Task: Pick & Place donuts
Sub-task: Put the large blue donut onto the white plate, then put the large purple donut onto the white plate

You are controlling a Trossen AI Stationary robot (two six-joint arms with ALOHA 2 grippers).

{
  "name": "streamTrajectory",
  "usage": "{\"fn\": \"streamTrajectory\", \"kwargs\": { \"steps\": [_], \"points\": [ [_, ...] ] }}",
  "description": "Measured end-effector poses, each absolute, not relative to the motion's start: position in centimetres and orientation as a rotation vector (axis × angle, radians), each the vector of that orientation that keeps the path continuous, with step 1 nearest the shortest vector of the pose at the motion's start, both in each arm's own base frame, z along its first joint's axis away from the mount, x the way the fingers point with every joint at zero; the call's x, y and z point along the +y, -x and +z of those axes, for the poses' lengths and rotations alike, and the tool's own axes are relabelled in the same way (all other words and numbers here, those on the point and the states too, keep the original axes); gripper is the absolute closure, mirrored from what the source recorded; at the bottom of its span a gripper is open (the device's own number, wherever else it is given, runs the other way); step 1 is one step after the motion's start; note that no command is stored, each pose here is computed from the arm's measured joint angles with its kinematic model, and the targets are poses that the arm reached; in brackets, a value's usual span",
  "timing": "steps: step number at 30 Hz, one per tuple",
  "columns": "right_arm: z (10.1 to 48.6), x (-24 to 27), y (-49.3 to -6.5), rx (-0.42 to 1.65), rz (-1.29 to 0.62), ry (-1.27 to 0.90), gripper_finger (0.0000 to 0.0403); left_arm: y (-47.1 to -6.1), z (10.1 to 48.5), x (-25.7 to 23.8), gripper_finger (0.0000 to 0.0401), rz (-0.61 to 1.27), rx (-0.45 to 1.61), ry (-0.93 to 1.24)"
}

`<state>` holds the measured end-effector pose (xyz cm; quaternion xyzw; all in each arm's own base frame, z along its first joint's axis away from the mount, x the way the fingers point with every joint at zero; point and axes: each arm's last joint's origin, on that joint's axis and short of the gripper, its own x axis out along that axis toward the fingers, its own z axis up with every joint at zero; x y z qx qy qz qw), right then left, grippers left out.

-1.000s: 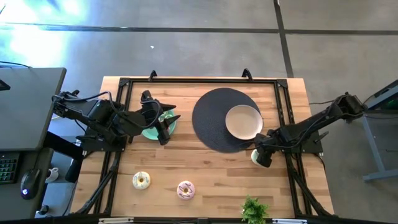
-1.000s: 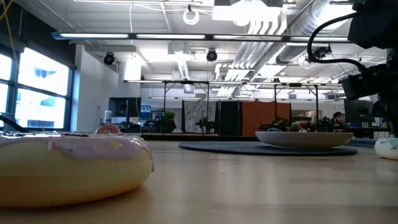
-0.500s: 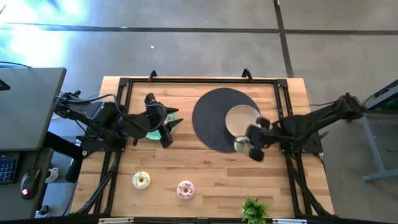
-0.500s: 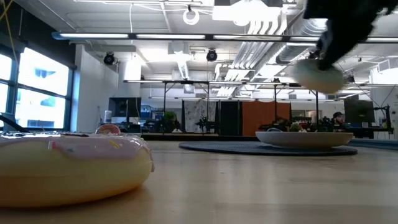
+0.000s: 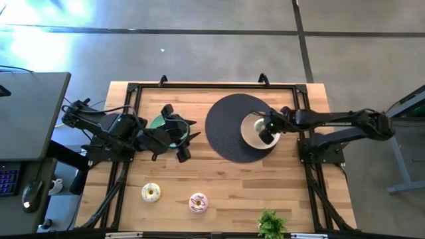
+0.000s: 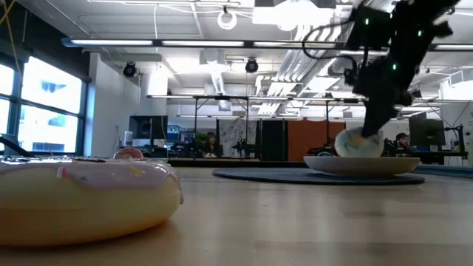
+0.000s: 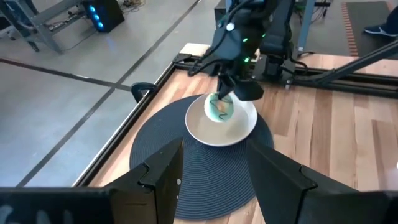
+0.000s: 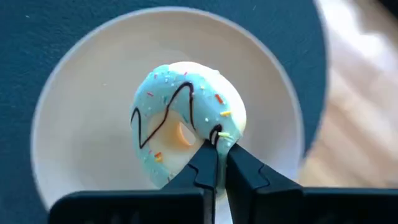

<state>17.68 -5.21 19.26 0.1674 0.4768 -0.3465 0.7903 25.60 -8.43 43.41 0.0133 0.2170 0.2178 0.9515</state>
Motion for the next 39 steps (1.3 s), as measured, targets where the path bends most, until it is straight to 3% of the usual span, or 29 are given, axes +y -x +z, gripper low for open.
{"fn": "streamTrajectory", "kwargs": {
  "steps": [9,15,23,32,39],
  "points": [
    [15.9,-7.9,-16.2,0.960,-0.768,-0.385,0.0383,-25.6,43.4,-8.5,0.0229,0.415,0.450,-0.019],
    [16.0,-8.0,-16.3,0.980,-0.693,-0.333,0.0341,-25.6,43.3,-8.5,0.0229,0.394,0.463,-0.016],
    [18.4,-8.3,-17.2,0.980,-0.647,-0.339,0.0290,-26.8,41.2,-9.3,0.0229,0.303,0.617,-0.051],
    [21.8,-8.5,-17.2,1.062,-0.694,-0.285,0.0285,-30.9,35.8,-11.9,0.0229,0.191,0.849,-0.077],
    [25.8,-7.3,-19.0,0.930,-0.577,-0.258,0.0286,-34.5,30.5,-14.8,0.0229,-0.036,1.034,0.022]
  ]
}}
